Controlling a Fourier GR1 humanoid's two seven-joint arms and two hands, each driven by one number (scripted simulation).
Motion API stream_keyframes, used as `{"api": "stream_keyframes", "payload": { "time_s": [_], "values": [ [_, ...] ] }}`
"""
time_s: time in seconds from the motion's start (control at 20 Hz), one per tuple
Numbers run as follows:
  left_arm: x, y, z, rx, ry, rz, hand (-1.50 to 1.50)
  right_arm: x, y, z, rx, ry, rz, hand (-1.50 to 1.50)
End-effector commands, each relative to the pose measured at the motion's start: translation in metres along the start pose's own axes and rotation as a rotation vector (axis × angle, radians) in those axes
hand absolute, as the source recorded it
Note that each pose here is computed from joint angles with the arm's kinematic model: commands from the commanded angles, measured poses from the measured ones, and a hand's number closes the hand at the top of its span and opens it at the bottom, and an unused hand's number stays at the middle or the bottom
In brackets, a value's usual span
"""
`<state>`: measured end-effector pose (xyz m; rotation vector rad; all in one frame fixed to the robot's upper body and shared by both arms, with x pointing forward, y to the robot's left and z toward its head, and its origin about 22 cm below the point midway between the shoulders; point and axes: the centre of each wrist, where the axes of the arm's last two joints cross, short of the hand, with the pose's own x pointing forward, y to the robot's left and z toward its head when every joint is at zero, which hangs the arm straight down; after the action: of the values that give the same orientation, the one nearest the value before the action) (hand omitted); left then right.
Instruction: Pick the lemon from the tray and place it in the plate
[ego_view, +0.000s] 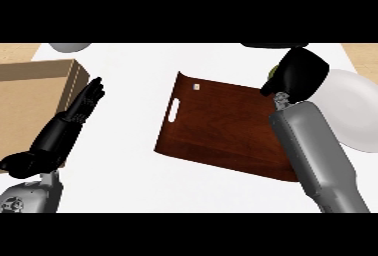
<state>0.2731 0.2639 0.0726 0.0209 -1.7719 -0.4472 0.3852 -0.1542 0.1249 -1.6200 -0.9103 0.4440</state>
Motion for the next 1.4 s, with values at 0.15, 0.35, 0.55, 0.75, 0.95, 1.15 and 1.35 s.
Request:
{"api": "stream_keyframes", "payload": {
  "time_s": [0.15, 0.35, 0.55, 0.75, 0.95, 1.15, 1.35],
  "values": [
    [-0.003, -0.007, -0.007, -0.022, -0.017, -0.014, 0.0, -0.047, 0.029, -0.05, -0.076, 0.142, -0.11, 1.5],
    [0.001, 0.015, -0.012, -0.013, -0.007, -0.022, 0.0, -0.083, 0.037, -0.08, -0.133, 0.138, -0.087, 1.5],
    [0.013, 0.002, -0.006, -0.013, -0.01, -0.005, 0.0, -0.104, 0.032, -0.11, -0.127, 0.179, -0.08, 1.5],
    [0.013, 0.009, -0.01, -0.015, -0.017, -0.006, 0.0, -0.15, 0.084, -0.102, -0.029, 0.236, -0.003, 1.5],
    [0.005, -0.004, -0.015, -0.023, -0.008, 0.007, 0.0, -0.193, 0.082, -0.125, 0.084, 0.382, -0.065, 1.5],
    [0.007, 0.007, -0.018, -0.034, -0.023, 0.0, 0.0, -0.2, 0.1, -0.122, 0.151, 0.401, -0.072, -1.5],
    [0.002, 0.005, -0.01, -0.012, -0.01, -0.014, 0.0, -0.222, 0.114, -0.113, 0.046, 0.333, -0.109, -1.5]
  ]
}}
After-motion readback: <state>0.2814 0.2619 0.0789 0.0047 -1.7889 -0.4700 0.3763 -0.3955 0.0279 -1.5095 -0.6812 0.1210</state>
